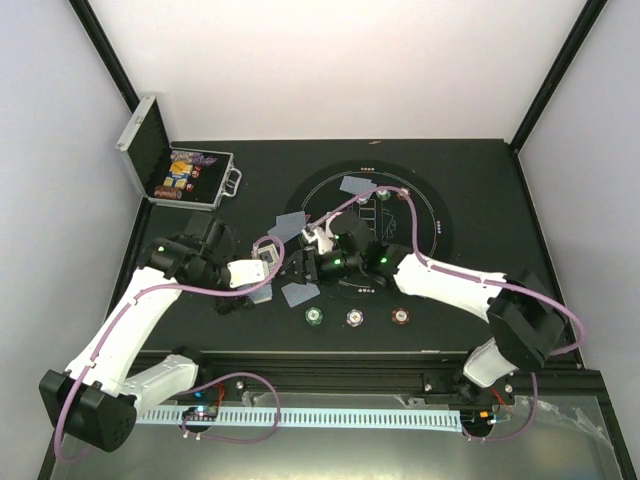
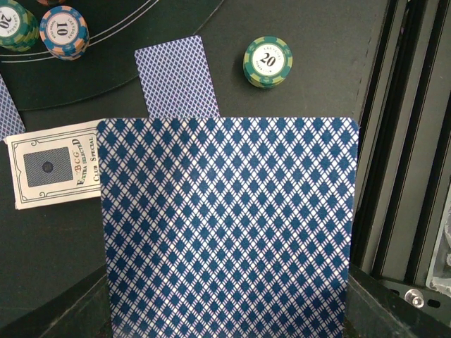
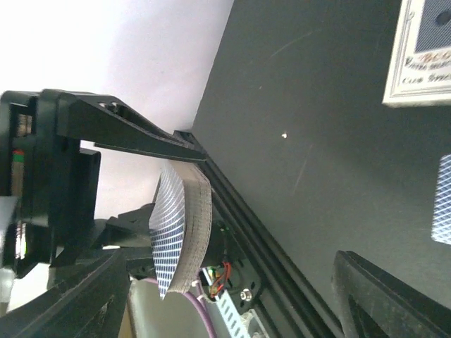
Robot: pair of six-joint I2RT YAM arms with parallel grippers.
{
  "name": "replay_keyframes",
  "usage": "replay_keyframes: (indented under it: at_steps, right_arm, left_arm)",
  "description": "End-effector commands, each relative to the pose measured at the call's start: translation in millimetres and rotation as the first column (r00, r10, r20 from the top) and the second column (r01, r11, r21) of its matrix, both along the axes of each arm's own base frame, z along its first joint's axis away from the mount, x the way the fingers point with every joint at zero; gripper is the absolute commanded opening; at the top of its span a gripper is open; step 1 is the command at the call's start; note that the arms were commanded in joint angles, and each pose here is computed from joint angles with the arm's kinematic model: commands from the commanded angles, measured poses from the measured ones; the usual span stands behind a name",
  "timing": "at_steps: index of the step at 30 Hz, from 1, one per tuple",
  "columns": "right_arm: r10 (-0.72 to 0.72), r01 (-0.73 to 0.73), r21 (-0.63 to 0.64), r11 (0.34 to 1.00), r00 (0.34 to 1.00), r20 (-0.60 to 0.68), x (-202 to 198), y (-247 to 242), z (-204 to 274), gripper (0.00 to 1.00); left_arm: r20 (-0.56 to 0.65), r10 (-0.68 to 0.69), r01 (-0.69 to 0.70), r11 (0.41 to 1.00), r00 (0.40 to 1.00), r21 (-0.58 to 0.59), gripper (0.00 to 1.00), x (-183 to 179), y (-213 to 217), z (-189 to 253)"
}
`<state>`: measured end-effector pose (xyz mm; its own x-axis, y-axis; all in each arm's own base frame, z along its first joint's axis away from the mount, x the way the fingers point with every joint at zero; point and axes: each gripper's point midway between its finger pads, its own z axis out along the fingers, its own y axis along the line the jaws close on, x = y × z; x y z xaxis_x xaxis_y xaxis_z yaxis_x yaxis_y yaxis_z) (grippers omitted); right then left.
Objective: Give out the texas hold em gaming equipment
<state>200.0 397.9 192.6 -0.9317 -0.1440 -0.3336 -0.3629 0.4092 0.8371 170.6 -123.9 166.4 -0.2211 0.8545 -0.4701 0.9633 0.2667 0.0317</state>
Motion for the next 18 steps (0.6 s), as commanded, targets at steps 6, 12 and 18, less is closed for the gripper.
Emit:
replay_keyframes:
  at_steps: [6, 12, 18]
  right_arm:
    - [0.099, -0.092, 0.078, 0.993, 0.991, -0.095, -22.0, 45.9, 1.1, 0.77]
    - [0.134, -0.116, 0.128, 0.985, 0.98, -0.144, -27.7, 65.4, -3.1, 0.73]
    - [0.151, -0.12, 0.162, 0.98, 0.968, -0.201, -27.9, 80.7, -9.4, 0.71]
  left_arm:
    - [0.041, -0.009, 0.01, 0.999, 0.999, -0.033, 0.02, 5.6, -5.1, 16.9]
    - [0.046, -0.009, 0.01, 1.0, 0.999, -0.028, 0.02, 5.2, -4.0, 16.7]
    - [0.045, -0.008, 0.009, 1.0, 0.999, -0.028, 0.02, 4.9, -3.9, 16.4]
